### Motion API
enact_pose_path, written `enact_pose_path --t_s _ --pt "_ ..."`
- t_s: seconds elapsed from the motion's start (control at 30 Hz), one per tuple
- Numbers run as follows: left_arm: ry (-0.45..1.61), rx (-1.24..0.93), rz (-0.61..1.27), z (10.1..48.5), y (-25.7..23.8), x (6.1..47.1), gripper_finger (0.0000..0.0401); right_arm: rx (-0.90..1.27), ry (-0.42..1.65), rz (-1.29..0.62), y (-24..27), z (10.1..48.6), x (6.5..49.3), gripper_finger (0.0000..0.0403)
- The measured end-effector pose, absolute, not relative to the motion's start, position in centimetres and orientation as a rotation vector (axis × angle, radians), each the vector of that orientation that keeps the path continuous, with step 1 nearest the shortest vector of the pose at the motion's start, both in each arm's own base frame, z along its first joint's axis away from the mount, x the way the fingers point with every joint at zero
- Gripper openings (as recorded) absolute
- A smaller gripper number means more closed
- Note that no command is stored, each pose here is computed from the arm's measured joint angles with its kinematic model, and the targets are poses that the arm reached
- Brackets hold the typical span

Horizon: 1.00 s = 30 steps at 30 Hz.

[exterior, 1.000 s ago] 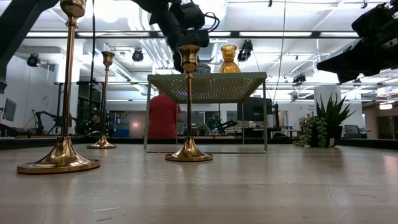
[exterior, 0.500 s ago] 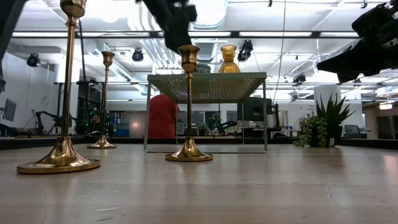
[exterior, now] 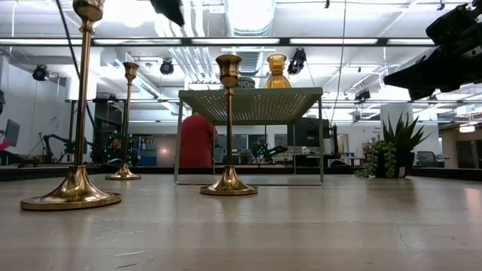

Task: Stock candles on shelf
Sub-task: Put the pink scented candle and aligned it with the other yellow scented candle on the shelf

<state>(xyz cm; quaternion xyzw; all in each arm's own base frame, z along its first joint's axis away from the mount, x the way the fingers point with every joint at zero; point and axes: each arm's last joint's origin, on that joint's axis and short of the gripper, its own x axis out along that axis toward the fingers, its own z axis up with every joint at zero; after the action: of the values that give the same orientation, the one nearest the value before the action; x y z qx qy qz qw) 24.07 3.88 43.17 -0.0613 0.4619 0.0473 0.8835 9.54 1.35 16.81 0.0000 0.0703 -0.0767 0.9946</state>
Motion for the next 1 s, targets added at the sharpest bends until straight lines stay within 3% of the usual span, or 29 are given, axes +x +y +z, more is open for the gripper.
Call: enact_pose_path --t_s 0.3,0.6,1.0 --pt "1.061 -0.305 0.035 40.3 -5.0 20.5 0.0392 -0.001 0.141 -0.154 1.4 16.8 9.5 0.0008" --pt "1.209 -0.466 0.216 33.6 -13.7 16.6 0.0390 -0.001 0.141 -0.154 1.4 16.8 9.5 0.0008" --pt "1.187 -0.676 0.185 26.9 -20.9 15.6 0.0390 -0.001 0.141 -0.154 1.4 16.8 9.5 0.0008"
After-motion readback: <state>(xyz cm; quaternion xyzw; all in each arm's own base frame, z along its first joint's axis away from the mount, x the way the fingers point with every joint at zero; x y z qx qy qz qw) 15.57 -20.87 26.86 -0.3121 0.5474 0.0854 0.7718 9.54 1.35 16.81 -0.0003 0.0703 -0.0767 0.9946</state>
